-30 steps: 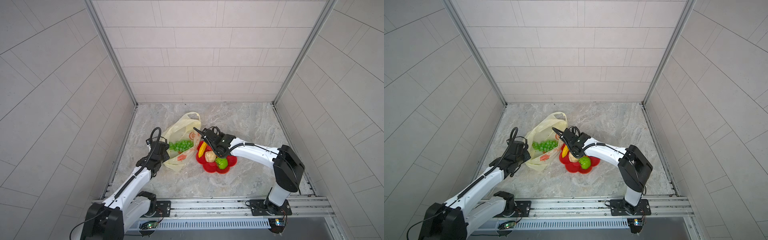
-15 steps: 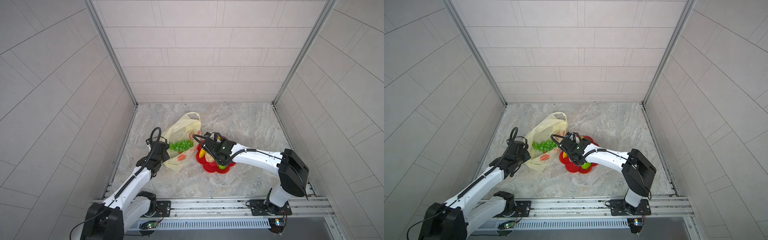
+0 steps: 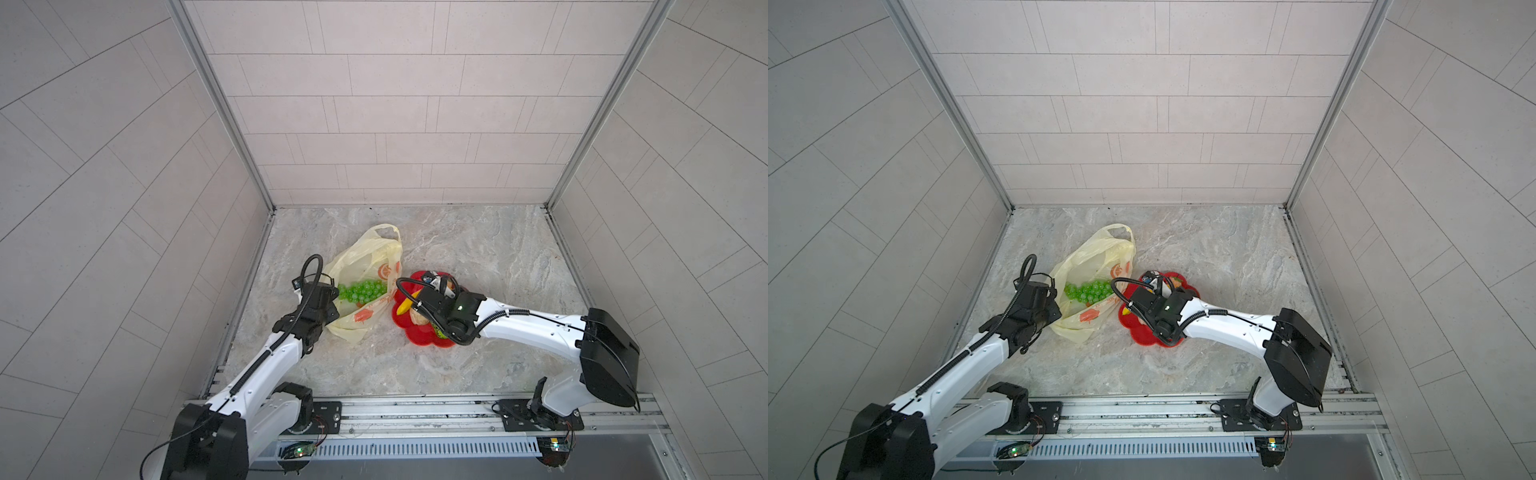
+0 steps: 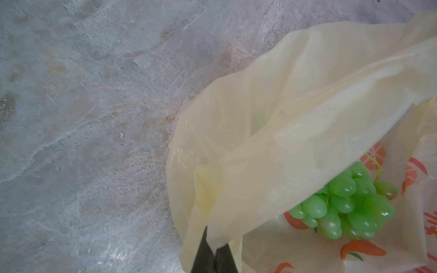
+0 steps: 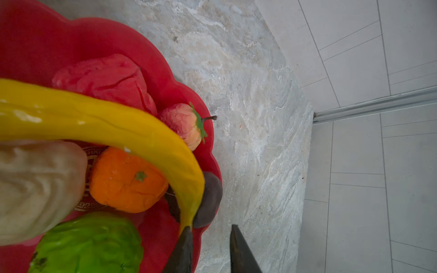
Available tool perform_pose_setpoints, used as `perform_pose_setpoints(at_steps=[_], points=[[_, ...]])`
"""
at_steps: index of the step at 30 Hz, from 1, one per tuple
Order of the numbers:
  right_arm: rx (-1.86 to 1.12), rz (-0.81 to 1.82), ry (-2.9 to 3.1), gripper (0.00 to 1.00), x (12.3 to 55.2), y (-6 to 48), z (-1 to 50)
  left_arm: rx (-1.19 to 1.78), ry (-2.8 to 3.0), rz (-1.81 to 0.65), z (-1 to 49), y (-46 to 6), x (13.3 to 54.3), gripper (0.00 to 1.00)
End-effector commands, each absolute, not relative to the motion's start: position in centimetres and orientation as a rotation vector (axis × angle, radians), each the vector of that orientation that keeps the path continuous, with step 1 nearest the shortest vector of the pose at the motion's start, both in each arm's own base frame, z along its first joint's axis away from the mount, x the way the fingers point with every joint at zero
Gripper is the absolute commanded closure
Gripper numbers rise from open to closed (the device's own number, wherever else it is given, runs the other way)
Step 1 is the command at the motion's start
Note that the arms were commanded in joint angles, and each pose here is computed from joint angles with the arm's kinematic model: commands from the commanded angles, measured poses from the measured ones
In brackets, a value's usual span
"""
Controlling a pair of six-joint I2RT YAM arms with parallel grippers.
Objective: Take fruits out of the plastic bag
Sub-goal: Place the fruit on the plate.
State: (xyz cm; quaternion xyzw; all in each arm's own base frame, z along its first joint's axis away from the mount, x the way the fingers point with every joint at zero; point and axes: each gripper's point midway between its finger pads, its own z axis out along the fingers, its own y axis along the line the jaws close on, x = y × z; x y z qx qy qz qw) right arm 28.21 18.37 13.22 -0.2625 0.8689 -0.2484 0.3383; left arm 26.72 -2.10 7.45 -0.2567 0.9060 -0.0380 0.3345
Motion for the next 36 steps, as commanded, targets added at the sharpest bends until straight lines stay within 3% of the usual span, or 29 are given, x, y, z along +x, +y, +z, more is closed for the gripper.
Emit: perform_pose_setpoints(at_steps=[1, 4, 14, 24, 36], points=[[-0.634, -0.608, 2.288, 0.67, 27.5, 18.0, 13.3, -0.671, 2.371, -0.065, 7.2, -1.7, 26.4, 1.00], [-0.629, -0.578, 2.303, 0.62, 27.2, 18.1, 13.1, -0.671, 2.371, -0.065, 7.2, -1.7, 26.4, 1.00], [-0.577, -0.462, 2.280, 0.60, 27.0, 19.2, 16.4, -0.635, 2.379, -0.129, 7.2, -2.6, 26.8, 1.00], [-0.541, 0.050, 2.322, 0.54, 27.0, 30.1, 17.9, -0.601, 2.405, -0.205, 6.8, -3.8, 26.8, 1.00], [-0.580, 0.108, 2.396, 0.48, 32.2, 39.1, 15.9, -0.612, 2.442, -0.262, 5.9, -4.8, 26.8, 1.00]])
